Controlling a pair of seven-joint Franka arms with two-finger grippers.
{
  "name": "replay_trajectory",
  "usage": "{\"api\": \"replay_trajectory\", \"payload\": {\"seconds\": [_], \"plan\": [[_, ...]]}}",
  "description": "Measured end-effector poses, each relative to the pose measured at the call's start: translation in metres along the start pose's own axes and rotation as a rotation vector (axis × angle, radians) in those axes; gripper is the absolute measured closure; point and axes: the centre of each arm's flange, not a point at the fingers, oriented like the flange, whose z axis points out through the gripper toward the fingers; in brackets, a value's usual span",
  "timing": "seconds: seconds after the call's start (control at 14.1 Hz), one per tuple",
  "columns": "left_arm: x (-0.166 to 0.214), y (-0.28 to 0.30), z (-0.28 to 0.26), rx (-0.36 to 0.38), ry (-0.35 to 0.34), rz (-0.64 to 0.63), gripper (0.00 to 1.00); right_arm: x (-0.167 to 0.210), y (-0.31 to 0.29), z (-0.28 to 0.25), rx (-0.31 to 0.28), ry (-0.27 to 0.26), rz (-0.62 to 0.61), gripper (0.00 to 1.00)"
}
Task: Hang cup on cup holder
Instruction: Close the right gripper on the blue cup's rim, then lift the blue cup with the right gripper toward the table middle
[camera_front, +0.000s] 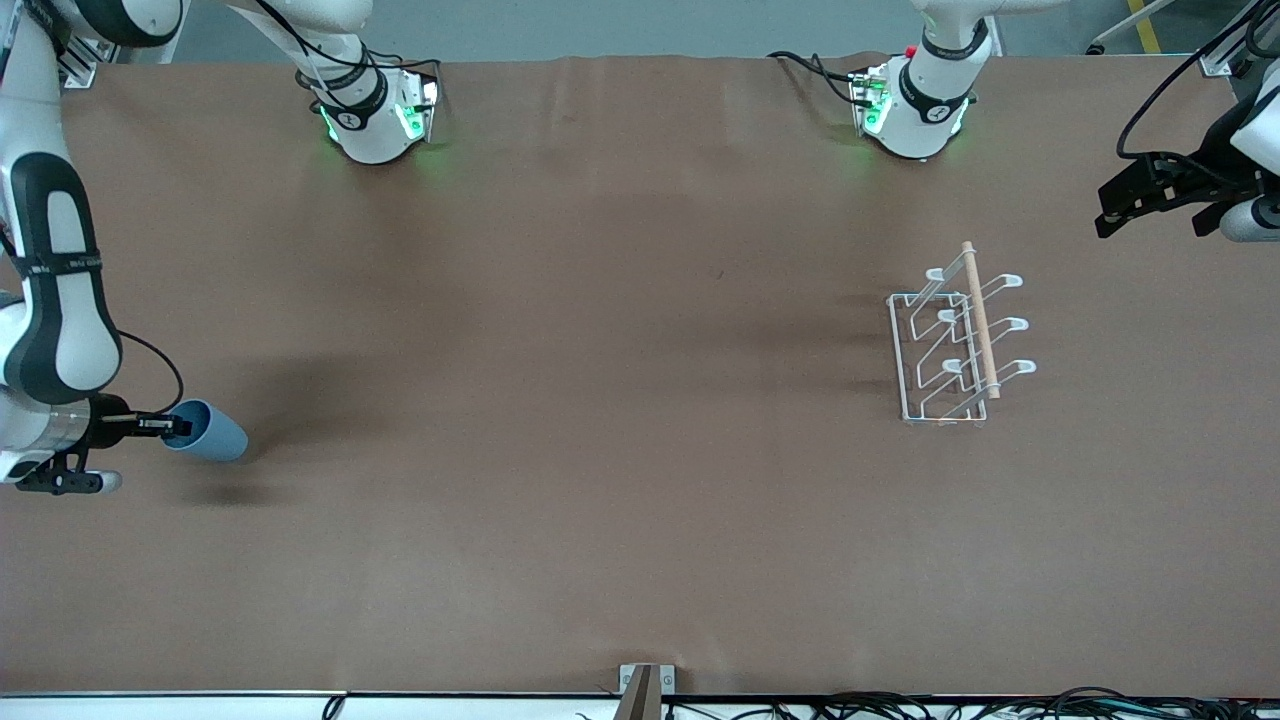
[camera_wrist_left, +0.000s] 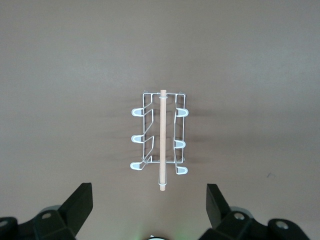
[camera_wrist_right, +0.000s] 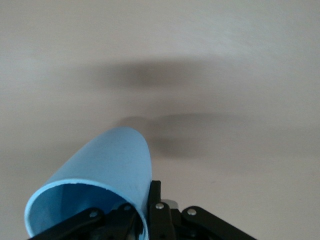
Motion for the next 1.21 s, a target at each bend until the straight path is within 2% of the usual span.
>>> {"api": "replay_trajectory", "payload": {"seconds": [0.14, 0.21, 0.36, 0.57, 0.78, 1.0, 1.21], "plan": [[-0.001, 0.0, 0.0, 0.0, -0.007, 0.0, 0.0, -0.009, -0.039, -0.039, 0.062, -0.007, -0.037, 0.94], [-0.001, 0.0, 0.0, 0.0, -0.008, 0.0, 0.0, -0.017, -0.057, -0.055, 0.116, -0.023, -0.048, 0.94], [-0.001, 0.0, 0.0, 0.0, -0.009, 0.0, 0.0, -0.036, -0.091, -0.081, 0.281, -0.078, -0.067, 0.94], [-0.002, 0.0, 0.0, 0.0, -0.016, 0.0, 0.0, -0.053, -0.14, -0.107, 0.503, -0.12, -0.121, 0.94], [-0.004, 0.0, 0.001, 0.001, -0.033, 0.0, 0.0, -0.059, -0.225, -0.127, 0.601, -0.119, -0.234, 0.94], [-0.004, 0.0, 0.002, 0.001, -0.036, 0.0, 0.0, -0.067, -0.304, -0.135, 0.743, -0.13, -0.319, 0.94], [-0.004, 0.001, 0.002, 0.0, -0.036, 0.002, 0.0, -0.08, -0.372, -0.135, 0.872, -0.164, -0.386, 0.94]]}}
